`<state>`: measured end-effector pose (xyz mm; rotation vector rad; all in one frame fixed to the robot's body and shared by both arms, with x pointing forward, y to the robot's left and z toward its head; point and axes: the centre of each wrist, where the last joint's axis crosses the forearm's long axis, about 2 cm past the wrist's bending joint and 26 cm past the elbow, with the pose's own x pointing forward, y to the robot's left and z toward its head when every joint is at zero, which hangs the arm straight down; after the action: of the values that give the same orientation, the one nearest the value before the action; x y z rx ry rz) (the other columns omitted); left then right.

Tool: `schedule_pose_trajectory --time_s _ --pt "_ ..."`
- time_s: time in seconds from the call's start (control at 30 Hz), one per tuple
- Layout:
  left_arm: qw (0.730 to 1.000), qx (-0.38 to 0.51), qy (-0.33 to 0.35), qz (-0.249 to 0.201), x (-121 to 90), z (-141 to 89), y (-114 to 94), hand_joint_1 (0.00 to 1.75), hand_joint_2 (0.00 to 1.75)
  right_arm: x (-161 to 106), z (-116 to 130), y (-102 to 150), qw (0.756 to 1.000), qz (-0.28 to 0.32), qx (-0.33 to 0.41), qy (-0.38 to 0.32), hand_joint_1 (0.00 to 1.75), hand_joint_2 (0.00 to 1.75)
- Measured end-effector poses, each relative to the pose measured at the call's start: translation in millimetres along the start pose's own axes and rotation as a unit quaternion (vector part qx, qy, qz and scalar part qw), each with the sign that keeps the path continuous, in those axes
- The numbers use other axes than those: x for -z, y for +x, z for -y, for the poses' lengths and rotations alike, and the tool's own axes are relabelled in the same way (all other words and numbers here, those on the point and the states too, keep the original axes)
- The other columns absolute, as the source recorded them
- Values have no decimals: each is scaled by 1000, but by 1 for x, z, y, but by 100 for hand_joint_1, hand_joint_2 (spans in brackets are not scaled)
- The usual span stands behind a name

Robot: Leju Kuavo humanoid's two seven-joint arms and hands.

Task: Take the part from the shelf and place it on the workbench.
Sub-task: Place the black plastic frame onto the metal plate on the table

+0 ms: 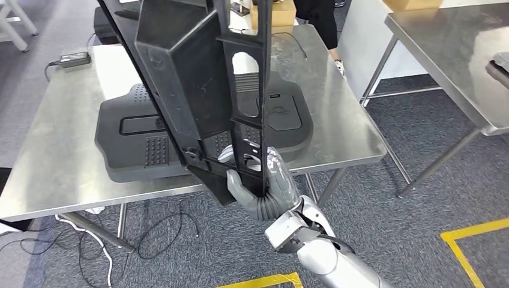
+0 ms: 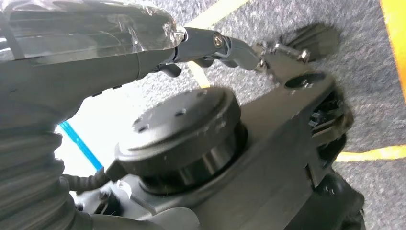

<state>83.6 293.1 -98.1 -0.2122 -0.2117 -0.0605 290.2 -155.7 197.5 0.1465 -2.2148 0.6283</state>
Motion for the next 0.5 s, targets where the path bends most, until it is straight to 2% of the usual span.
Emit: schedule_pose_trajectory --time_s 0.5 --pt "1000 3 3 0 -1 -3 0 0 175 -5 -3 -2 1000 -7 3 1 175 175"
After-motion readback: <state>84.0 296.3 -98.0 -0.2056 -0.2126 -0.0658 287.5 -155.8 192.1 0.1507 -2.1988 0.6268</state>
